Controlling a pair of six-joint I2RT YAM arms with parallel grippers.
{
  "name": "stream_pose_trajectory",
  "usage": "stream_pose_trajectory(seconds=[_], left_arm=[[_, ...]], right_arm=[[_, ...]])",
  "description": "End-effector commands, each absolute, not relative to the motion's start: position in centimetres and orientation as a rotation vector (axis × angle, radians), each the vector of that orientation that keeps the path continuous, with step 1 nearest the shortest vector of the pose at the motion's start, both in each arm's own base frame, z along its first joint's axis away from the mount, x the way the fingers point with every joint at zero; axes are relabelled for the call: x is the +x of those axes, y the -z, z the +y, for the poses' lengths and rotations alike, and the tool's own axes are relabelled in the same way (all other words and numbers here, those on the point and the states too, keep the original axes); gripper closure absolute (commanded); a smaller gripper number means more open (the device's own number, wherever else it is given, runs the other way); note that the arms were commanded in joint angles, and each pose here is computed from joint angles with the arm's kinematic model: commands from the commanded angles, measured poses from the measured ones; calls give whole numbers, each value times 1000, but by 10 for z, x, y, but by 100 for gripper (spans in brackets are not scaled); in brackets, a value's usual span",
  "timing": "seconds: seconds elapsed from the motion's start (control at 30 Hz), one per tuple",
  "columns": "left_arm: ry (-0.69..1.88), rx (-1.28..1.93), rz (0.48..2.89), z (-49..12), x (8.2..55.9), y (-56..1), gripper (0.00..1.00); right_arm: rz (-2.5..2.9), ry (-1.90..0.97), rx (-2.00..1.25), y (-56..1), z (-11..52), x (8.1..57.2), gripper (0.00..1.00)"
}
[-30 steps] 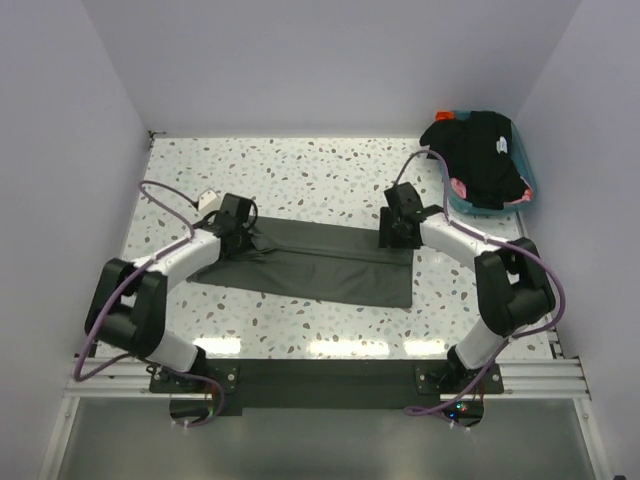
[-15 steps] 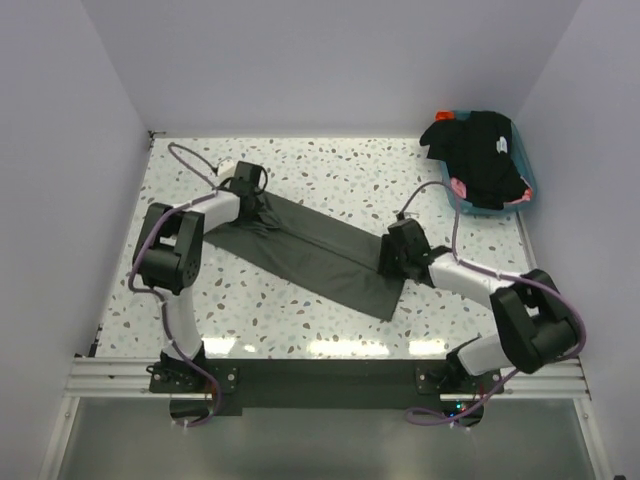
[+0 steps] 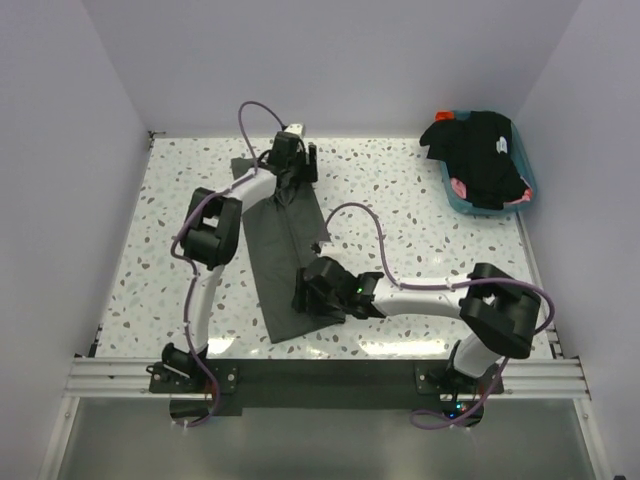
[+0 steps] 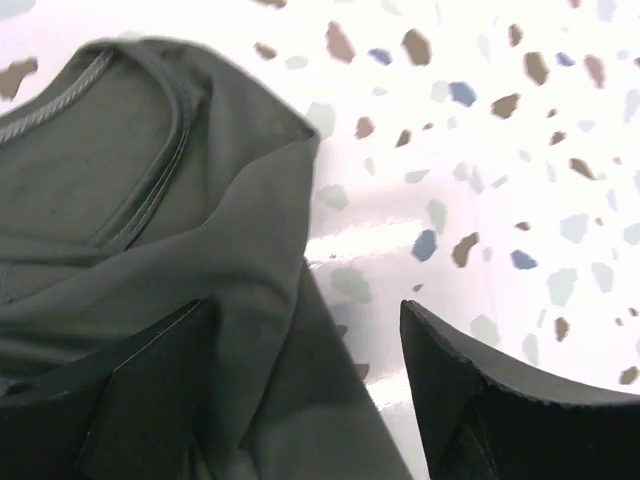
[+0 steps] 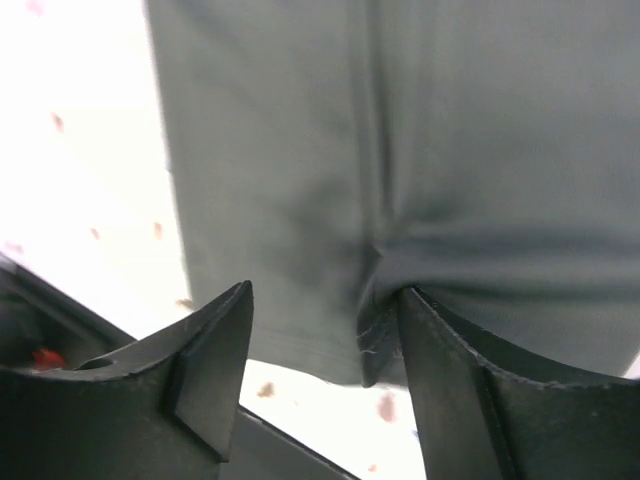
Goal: Fold and stack the t-shirts
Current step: Fold the tshirt
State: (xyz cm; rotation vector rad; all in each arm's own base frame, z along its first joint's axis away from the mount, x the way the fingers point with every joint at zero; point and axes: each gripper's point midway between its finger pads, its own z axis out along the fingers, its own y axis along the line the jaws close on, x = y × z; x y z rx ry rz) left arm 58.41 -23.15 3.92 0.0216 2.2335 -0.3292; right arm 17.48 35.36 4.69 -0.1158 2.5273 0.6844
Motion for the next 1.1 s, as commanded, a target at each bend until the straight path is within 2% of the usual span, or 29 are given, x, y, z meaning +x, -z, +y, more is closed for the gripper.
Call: stream_pose_trajectory(seconds=[0.0, 0.13, 0.17, 0.23, 0.27, 0.3, 0.37, 0.4, 0.5, 0.57, 0.6, 0.7, 0.73, 0.77, 0.83, 0.87, 1.07], left_arm=[[442, 149, 2010, -249, 613, -127, 19], [458, 109, 1884, -242, 611, -206, 15], [478, 83, 1794, -239, 606, -250, 16], [491, -25, 1801, -231, 592, -257, 16], [501, -83, 1770, -222, 578, -283, 17], [470, -152, 1828, -211, 566, -261, 21], [480, -301, 1848, -196, 539, -269, 26], [413, -367, 1943, -184, 519, -232, 33], [383, -489, 2031, -170, 461, -194, 45], [401, -540, 2014, -166, 429, -196, 50], [335, -554, 2085, -161, 399, -162, 53], [281, -636, 2133, -150, 337, -132, 57], [310, -645, 2111, -150, 322, -139, 58], [239, -661, 2174, -138, 296, -111, 58], [289, -707, 2165, -146, 267, -106, 58], [252, -705, 2215, -141, 248, -85, 58], [201, -680, 2328, -149, 182, -46, 48]], right_arm=[[2431, -676, -48, -82, 366, 201, 35], [2381, -611, -73, -105, 345, 204, 28], [2371, -580, -99, -108, 339, 205, 28], [2362, -489, -112, -111, 320, 206, 26], [2350, -468, -114, -117, 313, 207, 26], [2360, -392, -140, -113, 298, 205, 25], [2333, -337, -138, -117, 283, 208, 24], [2343, -304, -155, -111, 275, 206, 24], [2357, -294, -175, -102, 263, 199, 24], [2376, -319, -181, -96, 265, 197, 26], [2395, -312, -188, -89, 265, 196, 26], [2421, -306, -201, -76, 263, 192, 34], [2424, -312, -201, -73, 263, 192, 36], [2441, -340, -213, -70, 266, 188, 39], [2456, -349, -223, -59, 267, 185, 40], [2466, -351, -229, -55, 268, 184, 42], [2524, -347, -245, -32, 273, 178, 52]])
